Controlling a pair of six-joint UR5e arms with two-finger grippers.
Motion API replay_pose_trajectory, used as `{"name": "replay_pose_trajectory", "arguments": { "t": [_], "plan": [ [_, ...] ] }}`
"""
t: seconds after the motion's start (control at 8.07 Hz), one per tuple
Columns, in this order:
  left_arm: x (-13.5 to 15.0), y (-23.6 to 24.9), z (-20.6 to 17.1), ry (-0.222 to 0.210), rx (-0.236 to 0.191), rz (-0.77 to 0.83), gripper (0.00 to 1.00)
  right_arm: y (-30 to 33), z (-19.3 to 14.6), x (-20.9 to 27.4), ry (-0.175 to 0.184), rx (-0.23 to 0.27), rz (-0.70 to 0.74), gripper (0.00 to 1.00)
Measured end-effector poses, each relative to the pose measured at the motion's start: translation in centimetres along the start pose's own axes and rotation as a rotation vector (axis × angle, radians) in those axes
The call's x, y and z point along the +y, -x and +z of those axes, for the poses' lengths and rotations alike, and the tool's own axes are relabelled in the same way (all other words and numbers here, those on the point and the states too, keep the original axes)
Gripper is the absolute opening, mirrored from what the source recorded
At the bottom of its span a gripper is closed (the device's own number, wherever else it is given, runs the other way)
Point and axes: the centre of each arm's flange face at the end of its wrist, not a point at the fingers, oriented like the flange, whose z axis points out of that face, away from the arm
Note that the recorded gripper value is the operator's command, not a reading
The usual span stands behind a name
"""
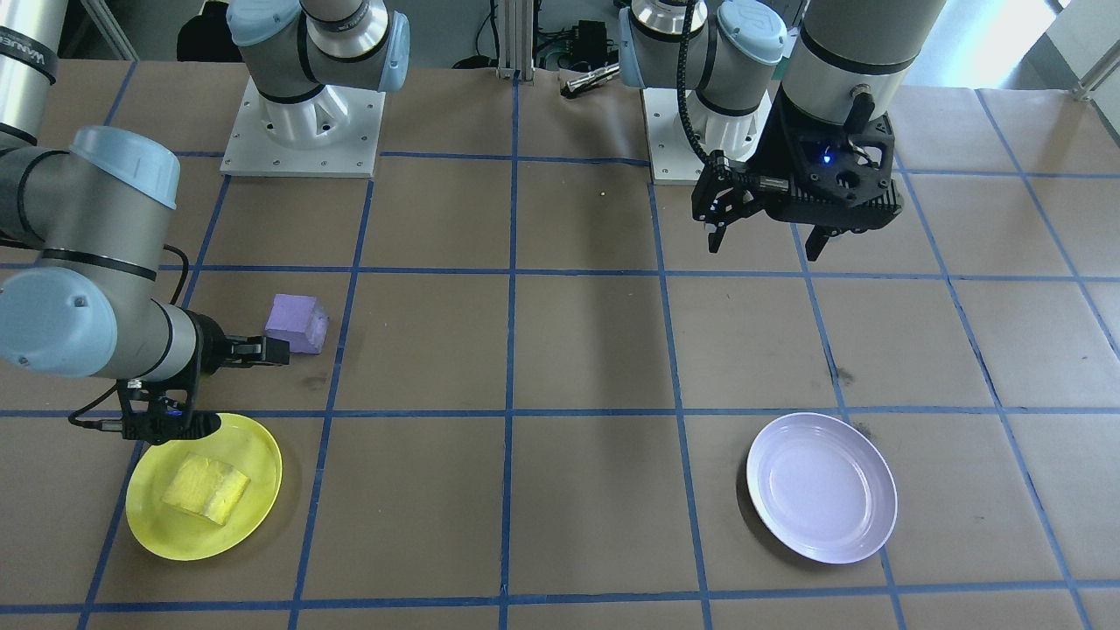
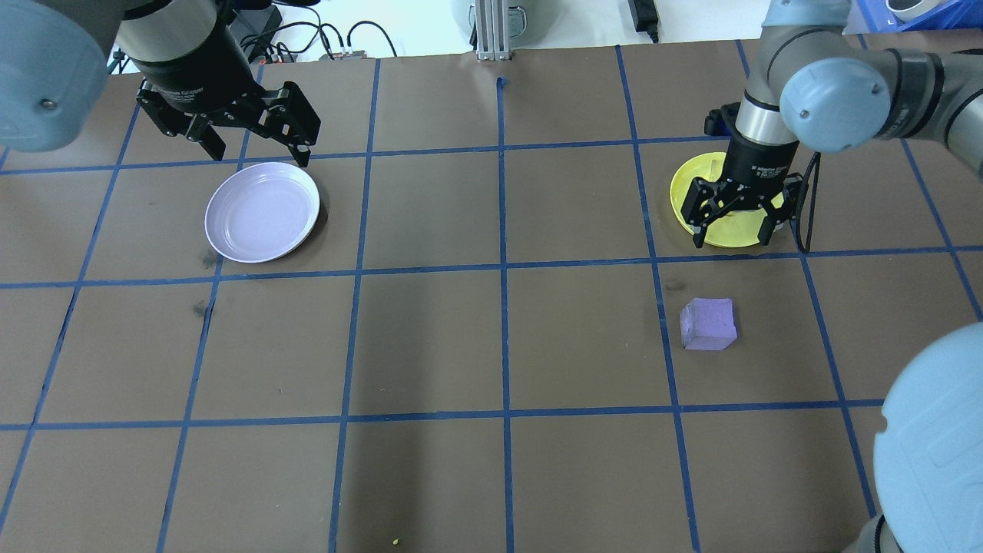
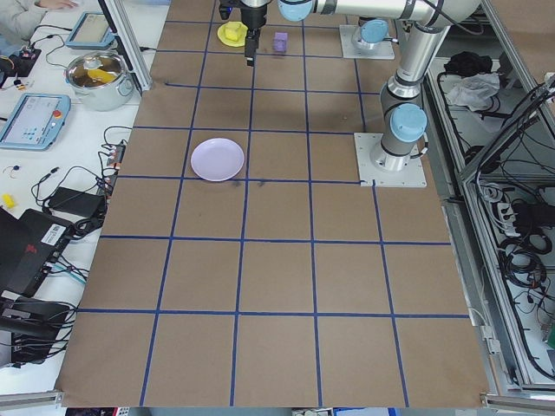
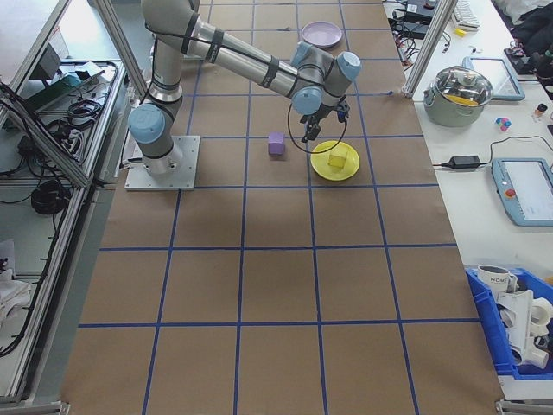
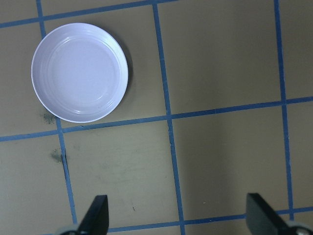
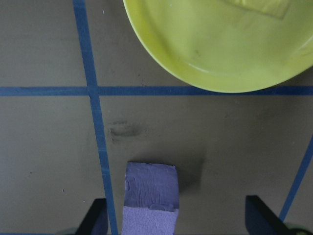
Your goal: Sort blocks by color into plates
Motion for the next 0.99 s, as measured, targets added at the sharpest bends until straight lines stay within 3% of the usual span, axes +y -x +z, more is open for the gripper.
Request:
{"name": "replay_pose_trajectory", "arguments": {
  "t": [0.25, 0.74, 0.87, 0.99],
  "plan": [
    [0.0, 0.0, 0.1, 0.001, -0.003, 0.0, 1.0, 0.5, 4.2, 1.5, 0.102, -0.014, 0.014, 1.0],
    [0.0, 0.0, -0.1, -0.004, 0.0, 0.0, 1.0, 0.9, 8.7, 3.2, 0.206, -0.022, 0.044, 1.0],
    [0.0, 0.0, -0.1, -0.003, 0.001, 0.0, 1.0, 1.0, 9.8, 3.7, 0.229, -0.025, 0.044, 0.83],
    [0.0, 0.0, -0.1, -0.003, 0.0, 0.0, 1.0, 1.1, 10.3, 3.9, 0.241, -0.028, 0.044, 0.45]
  ]
}}
